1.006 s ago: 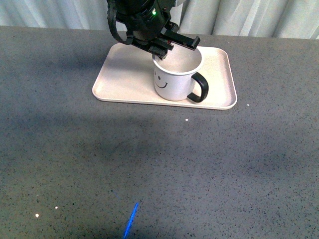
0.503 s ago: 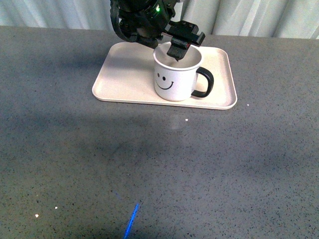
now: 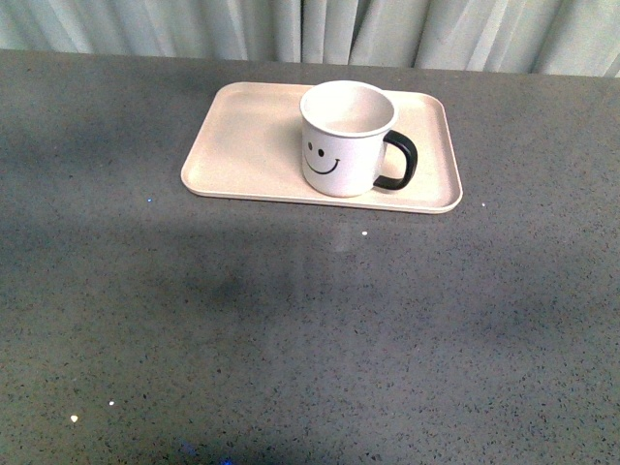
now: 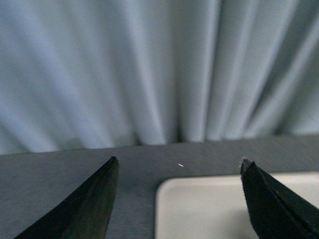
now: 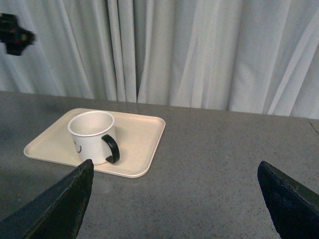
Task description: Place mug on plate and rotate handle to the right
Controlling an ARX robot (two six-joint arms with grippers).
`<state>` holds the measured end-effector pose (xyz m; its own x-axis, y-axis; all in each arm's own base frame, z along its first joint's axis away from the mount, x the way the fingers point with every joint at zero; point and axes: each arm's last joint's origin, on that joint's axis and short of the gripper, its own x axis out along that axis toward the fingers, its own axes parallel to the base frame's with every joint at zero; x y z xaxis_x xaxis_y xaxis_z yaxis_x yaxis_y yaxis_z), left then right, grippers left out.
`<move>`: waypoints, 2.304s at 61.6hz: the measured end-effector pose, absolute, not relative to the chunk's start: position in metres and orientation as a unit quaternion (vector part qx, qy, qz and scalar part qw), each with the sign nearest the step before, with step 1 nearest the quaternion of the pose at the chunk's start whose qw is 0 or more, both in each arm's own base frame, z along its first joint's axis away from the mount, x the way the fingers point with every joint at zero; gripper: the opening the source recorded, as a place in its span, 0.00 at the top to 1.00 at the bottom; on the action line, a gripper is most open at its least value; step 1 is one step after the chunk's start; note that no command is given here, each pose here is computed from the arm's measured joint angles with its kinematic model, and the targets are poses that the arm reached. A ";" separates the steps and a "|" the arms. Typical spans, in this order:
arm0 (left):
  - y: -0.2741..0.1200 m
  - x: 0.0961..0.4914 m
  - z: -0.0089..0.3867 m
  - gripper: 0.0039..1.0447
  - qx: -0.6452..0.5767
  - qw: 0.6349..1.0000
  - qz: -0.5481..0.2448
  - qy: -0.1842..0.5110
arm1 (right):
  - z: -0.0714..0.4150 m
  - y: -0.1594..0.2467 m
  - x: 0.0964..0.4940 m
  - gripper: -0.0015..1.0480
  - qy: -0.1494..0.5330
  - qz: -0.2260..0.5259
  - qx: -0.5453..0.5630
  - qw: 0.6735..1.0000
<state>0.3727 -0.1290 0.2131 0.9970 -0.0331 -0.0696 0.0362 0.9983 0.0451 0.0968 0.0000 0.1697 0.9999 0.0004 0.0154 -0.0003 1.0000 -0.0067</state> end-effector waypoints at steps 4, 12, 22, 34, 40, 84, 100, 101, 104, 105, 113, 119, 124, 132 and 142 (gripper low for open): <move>-0.109 0.352 0.206 0.50 0.009 1.000 -0.005 0.008 | 0.170 0.000 0.097 0.09 -0.008 0.000 -0.003 1.000; -0.078 0.311 0.201 0.73 0.002 1.000 -0.004 -0.009 | 0.170 0.000 0.097 0.09 -0.008 0.000 -0.003 1.000; -0.051 0.268 0.186 0.99 0.003 1.000 -0.003 0.004 | 0.170 0.000 0.097 0.09 -0.008 0.000 -0.003 1.000; -0.027 0.222 0.177 0.99 0.001 1.000 -0.002 0.003 | 0.170 0.000 0.097 0.09 -0.008 0.000 -0.003 1.000; -0.021 0.207 0.175 0.99 0.001 1.000 -0.002 0.003 | 0.170 0.000 0.097 0.09 -0.008 0.000 -0.003 1.000; -0.001 0.141 0.165 0.99 0.001 1.000 -0.002 0.004 | 0.170 0.000 0.097 0.09 -0.008 0.000 -0.003 1.000; 0.000 0.128 0.170 0.99 0.001 1.000 -0.002 -0.004 | 0.170 0.000 0.097 0.09 -0.008 0.000 -0.003 1.000; 0.000 0.128 0.170 0.99 0.001 1.000 -0.002 -0.005 | 0.170 0.000 0.097 0.09 -0.008 0.000 -0.003 1.000; 0.000 0.126 0.170 0.99 0.001 1.000 -0.002 -0.005 | 0.170 0.000 0.097 0.09 -0.008 0.000 -0.003 1.000; 0.000 0.126 0.170 0.99 0.001 1.000 -0.002 -0.005 | 0.170 0.000 0.097 0.09 -0.008 0.000 -0.003 1.000; 0.000 0.112 0.171 0.99 0.001 1.000 -0.002 -0.007 | 0.170 0.000 0.097 0.09 -0.008 0.000 -0.003 1.000; 0.000 0.110 0.171 0.99 0.001 1.000 -0.002 -0.007 | 0.170 0.000 0.097 0.09 -0.008 0.000 -0.003 1.000; 0.000 0.109 0.171 0.99 0.001 1.000 -0.002 -0.007 | 0.170 0.000 0.097 0.09 -0.008 0.000 -0.003 1.000; 0.000 0.100 0.166 0.99 0.001 1.000 -0.002 0.008 | 0.170 0.000 0.097 0.09 -0.008 0.000 -0.003 1.000; 0.000 0.098 0.167 0.99 0.001 1.000 -0.002 0.002 | 0.170 0.000 0.097 0.09 -0.008 0.000 -0.003 1.000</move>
<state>0.0979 -0.0003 0.1668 1.0000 -0.0031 -0.0040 0.0031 1.0000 0.0017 0.0968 0.0000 0.1697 0.9999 0.0000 0.0151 0.0001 1.0000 -0.0067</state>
